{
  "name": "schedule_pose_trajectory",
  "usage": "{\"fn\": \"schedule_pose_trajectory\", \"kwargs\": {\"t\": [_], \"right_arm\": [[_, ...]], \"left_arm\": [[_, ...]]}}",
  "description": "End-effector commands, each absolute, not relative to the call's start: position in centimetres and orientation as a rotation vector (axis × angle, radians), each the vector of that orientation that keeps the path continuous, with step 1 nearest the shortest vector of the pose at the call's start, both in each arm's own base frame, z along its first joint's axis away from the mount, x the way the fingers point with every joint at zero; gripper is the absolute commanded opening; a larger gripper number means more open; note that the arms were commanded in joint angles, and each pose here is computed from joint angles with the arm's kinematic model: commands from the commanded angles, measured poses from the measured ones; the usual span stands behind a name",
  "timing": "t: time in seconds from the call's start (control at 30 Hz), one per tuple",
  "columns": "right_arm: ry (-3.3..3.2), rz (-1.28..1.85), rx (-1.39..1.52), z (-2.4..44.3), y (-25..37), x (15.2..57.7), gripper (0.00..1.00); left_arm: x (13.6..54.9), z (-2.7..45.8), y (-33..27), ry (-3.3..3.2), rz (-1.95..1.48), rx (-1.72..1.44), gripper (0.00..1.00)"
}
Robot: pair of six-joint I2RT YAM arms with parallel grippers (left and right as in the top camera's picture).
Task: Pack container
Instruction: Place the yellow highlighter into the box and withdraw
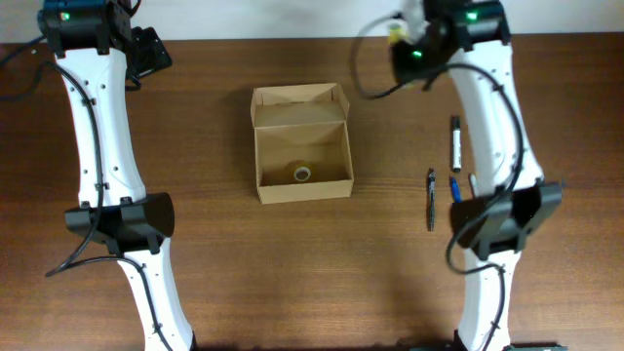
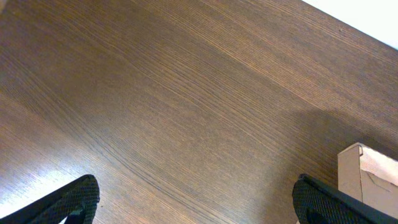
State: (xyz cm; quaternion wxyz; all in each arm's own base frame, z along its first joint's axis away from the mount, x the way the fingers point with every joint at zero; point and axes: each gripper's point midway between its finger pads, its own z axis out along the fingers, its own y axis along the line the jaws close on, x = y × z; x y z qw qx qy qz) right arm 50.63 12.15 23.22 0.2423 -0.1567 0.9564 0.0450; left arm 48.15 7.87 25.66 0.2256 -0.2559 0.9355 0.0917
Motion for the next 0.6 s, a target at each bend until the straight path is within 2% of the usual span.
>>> {"fn": "schedule_pose_trajectory", "kwargs": {"t": [0.0, 0.2, 0.3, 0.43, 0.57], "right_arm": [[2.403, 0.104, -0.853, 27.6, 18.2, 48.2, 0.04], [2.246, 0.056, -1.435, 24.7, 24.8, 43.7, 0.04], [2.171, 0.042, -1.748, 21.0, 26.5, 41.3, 0.04], [2.173, 0.049, -1.904, 17.3, 26.1, 40.2, 0.04], [2.217, 0.066, -1.943, 12.9, 26.0, 40.1, 0.04]], "left_arm": [[48.1, 26.3, 8.1, 2.562, 0.259, -0.703, 1.0], [48.1, 26.3, 8.1, 2.562, 0.259, -0.703, 1.0], [48.1, 26.3, 8.1, 2.562, 0.259, -0.703, 1.0], [48.1, 26.3, 8.1, 2.562, 0.259, -0.703, 1.0], [48.1, 26.3, 8.1, 2.562, 0.259, -0.703, 1.0]]}}
